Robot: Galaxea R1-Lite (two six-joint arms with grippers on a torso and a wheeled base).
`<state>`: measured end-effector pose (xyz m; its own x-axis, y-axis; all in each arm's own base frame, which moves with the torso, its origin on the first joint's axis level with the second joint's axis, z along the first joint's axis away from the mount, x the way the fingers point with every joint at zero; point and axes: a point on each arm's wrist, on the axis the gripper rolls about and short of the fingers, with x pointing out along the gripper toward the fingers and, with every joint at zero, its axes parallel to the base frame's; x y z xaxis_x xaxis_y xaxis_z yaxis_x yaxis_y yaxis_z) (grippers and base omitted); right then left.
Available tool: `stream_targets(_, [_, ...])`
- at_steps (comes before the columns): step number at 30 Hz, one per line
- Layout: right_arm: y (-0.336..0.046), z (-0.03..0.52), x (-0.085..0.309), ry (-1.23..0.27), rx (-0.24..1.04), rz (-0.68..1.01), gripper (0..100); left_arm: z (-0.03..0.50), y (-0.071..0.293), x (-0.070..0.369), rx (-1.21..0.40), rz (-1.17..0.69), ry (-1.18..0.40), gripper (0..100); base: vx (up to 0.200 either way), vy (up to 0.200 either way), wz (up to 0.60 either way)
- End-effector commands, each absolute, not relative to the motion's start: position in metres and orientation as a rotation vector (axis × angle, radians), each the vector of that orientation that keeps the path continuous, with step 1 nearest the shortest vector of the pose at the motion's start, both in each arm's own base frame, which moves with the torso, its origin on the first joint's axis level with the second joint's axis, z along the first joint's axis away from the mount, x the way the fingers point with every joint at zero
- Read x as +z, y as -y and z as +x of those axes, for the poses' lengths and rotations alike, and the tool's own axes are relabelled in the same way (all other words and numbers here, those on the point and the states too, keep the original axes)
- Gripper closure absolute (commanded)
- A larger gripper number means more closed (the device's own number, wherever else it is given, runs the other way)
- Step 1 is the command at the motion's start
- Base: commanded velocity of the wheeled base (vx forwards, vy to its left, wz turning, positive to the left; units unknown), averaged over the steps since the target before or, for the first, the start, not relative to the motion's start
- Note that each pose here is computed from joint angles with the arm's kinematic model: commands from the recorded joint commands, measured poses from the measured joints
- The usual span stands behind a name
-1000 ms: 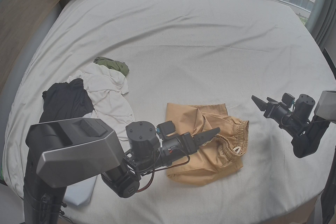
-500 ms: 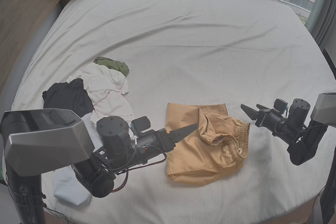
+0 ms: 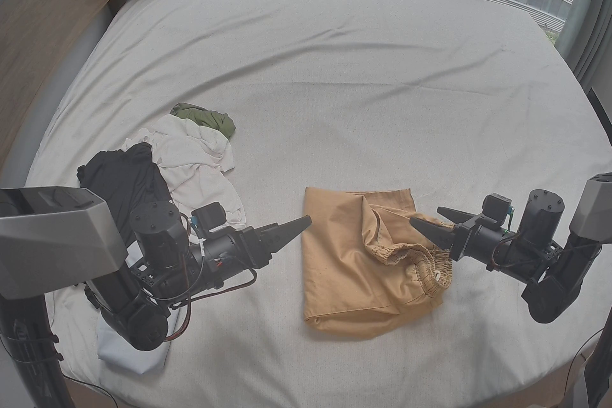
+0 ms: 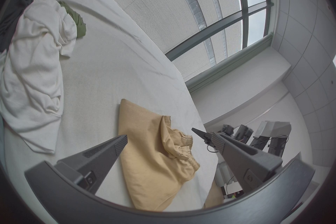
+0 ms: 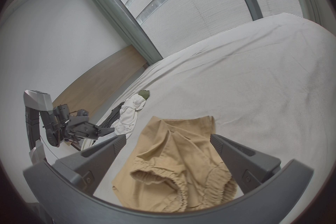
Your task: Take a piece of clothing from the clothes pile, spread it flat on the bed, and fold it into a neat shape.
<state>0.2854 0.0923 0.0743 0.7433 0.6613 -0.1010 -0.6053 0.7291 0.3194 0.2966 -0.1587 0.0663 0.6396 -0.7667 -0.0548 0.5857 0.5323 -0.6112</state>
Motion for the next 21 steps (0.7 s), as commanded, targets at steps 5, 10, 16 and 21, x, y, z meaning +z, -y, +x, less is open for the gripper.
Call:
stream_targets(5, [-0.108, 0.273, 0.064, -0.266, 0.762, 0.24, 0, 0.296, 0.156, 0.063, -0.812, -0.585, -0.348, 0, 0.0, 0.0, 0.0])
stream_targets(10, [-0.116, 0.274, 0.048, -0.317, 0.776, 0.236, 0, 0.297, 0.154, 0.063, -0.808, -0.587, -0.344, 0, 0.0, 0.0, 0.0])
stream_targets(16, [-0.122, 0.273, 0.043, -0.337, 0.793, 0.234, 0, 0.297, 0.153, 0.064, -0.808, -0.587, -0.342, 0, 0.0, 0.0, 0.0])
stream_targets(21, [-0.122, 0.273, 0.041, -0.344, 0.792, 0.234, 0, 0.297, 0.153, 0.063, -0.808, -0.589, -0.345, 0, 0.0, 0.0, 0.0])
